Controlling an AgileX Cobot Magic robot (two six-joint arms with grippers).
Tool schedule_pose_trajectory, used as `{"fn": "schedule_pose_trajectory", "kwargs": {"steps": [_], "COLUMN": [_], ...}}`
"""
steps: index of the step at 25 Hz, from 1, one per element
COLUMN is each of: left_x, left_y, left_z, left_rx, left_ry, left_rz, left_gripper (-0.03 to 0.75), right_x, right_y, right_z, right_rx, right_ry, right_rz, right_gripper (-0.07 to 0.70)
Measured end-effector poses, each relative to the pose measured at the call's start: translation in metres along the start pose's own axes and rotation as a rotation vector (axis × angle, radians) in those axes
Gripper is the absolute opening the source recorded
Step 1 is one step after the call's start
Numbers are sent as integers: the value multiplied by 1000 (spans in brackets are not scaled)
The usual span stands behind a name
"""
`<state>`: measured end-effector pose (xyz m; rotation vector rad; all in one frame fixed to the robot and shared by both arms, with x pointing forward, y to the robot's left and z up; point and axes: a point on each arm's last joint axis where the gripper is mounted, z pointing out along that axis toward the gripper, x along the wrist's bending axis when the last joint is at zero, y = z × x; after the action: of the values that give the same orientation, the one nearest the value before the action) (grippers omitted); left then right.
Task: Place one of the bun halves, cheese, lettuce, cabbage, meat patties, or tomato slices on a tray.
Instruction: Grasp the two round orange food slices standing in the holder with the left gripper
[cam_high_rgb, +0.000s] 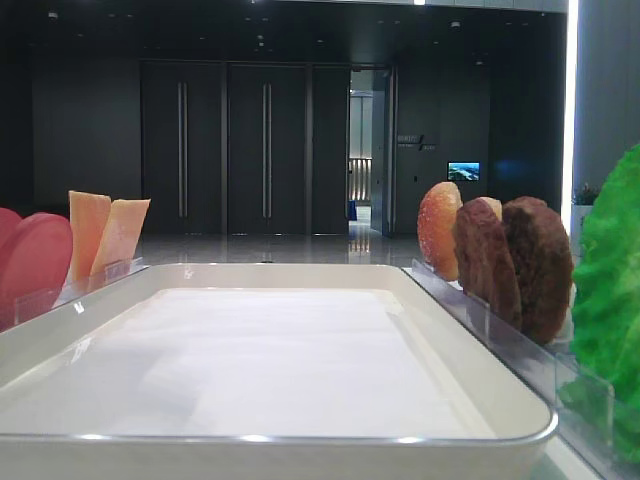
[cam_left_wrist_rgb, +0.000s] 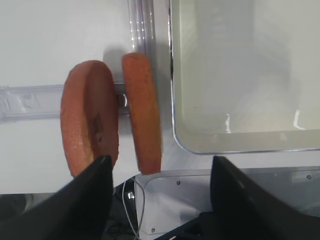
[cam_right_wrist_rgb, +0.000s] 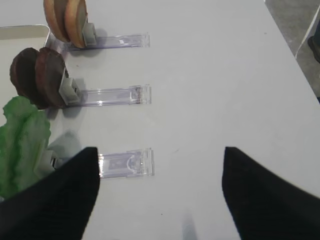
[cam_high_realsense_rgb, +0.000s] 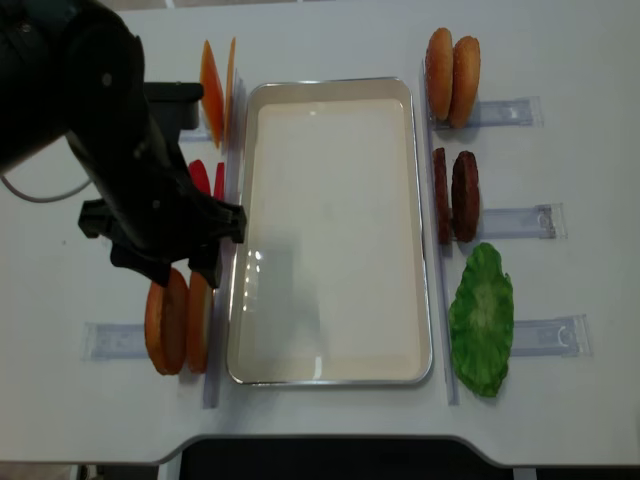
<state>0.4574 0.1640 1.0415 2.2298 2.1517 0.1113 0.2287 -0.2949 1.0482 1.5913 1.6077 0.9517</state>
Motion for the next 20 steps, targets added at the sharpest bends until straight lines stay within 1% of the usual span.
{"fn": "schedule_pose_trajectory", "kwargs": {"steps": [13,20], "left_x": [-6,-7], "left_y": [7,9], "left_z": [21,32], "left_rx": [63,91], "left_ry": [36,61], "left_rz": [3,14], "left_gripper": [471,471], "right_x": [0,0], "right_y": [0,0], "right_z": [0,0], "right_rx": [0,0], "right_ry": [0,0], "right_rz": [0,0], "right_gripper": [490,490]}}
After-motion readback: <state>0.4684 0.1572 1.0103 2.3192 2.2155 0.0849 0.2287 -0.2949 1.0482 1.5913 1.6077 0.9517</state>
